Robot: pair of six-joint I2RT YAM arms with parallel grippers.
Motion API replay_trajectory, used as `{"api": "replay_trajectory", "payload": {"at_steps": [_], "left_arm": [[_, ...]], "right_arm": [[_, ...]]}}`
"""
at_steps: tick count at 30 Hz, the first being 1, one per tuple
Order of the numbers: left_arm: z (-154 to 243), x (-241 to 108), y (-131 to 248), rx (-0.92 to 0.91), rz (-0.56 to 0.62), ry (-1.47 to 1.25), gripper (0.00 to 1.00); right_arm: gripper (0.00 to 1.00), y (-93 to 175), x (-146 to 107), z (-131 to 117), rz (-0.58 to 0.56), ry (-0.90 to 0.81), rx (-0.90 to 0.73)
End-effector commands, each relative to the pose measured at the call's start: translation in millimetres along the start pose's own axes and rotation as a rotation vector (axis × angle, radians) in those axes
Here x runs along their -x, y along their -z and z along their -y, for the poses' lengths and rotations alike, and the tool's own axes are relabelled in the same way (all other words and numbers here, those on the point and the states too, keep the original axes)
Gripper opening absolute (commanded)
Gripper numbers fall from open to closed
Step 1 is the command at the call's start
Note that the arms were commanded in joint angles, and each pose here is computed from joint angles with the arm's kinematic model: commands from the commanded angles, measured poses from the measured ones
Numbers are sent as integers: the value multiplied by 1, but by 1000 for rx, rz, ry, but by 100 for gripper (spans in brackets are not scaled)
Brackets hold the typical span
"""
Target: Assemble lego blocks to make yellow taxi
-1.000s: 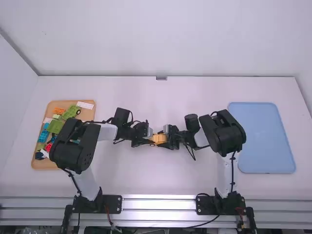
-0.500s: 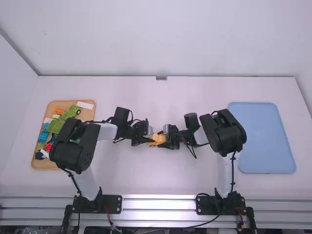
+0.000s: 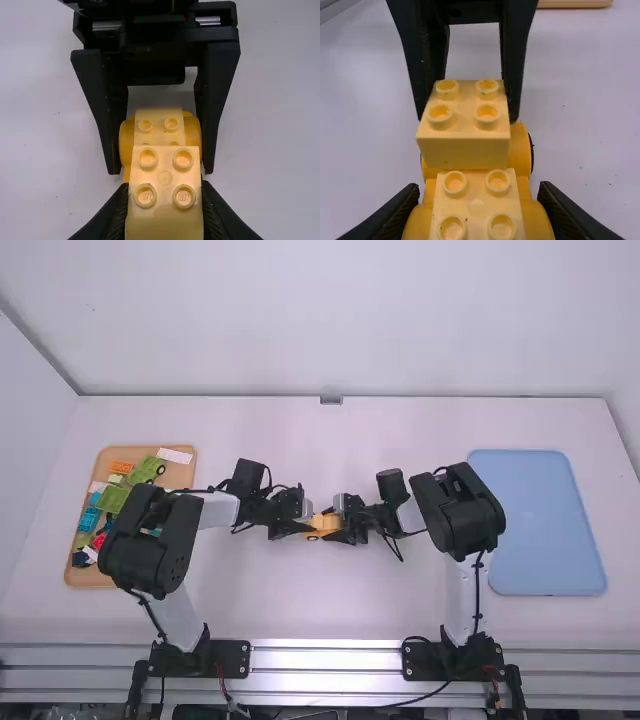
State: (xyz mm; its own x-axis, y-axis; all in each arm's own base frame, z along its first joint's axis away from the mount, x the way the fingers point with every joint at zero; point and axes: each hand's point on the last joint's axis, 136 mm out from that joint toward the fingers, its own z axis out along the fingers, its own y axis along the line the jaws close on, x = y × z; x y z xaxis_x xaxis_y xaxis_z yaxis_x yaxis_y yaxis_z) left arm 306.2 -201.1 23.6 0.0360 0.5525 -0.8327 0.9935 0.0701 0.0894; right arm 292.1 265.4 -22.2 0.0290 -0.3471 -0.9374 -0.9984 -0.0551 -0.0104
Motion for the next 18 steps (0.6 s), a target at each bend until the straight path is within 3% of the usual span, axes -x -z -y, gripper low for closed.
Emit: {"api": "replay_trajectory", "payload": {"at_steps": [1,6,11,18], "left_arm": [[2,8,3,-5,15,-25,8],[-7,-6,7,37,-41,7,5],[-3,2,7,13,9,9,11],[2,-3,-7,-11,8,24,7]], "right_arm": [[46,-2,-14,0,-53,-40,-20],[46,-2,-15,-1,-55,-45,-18],[47,-2,-14,0,-53,-39,-20],[48,-2,-14,0,-52,-39,-20]]}}
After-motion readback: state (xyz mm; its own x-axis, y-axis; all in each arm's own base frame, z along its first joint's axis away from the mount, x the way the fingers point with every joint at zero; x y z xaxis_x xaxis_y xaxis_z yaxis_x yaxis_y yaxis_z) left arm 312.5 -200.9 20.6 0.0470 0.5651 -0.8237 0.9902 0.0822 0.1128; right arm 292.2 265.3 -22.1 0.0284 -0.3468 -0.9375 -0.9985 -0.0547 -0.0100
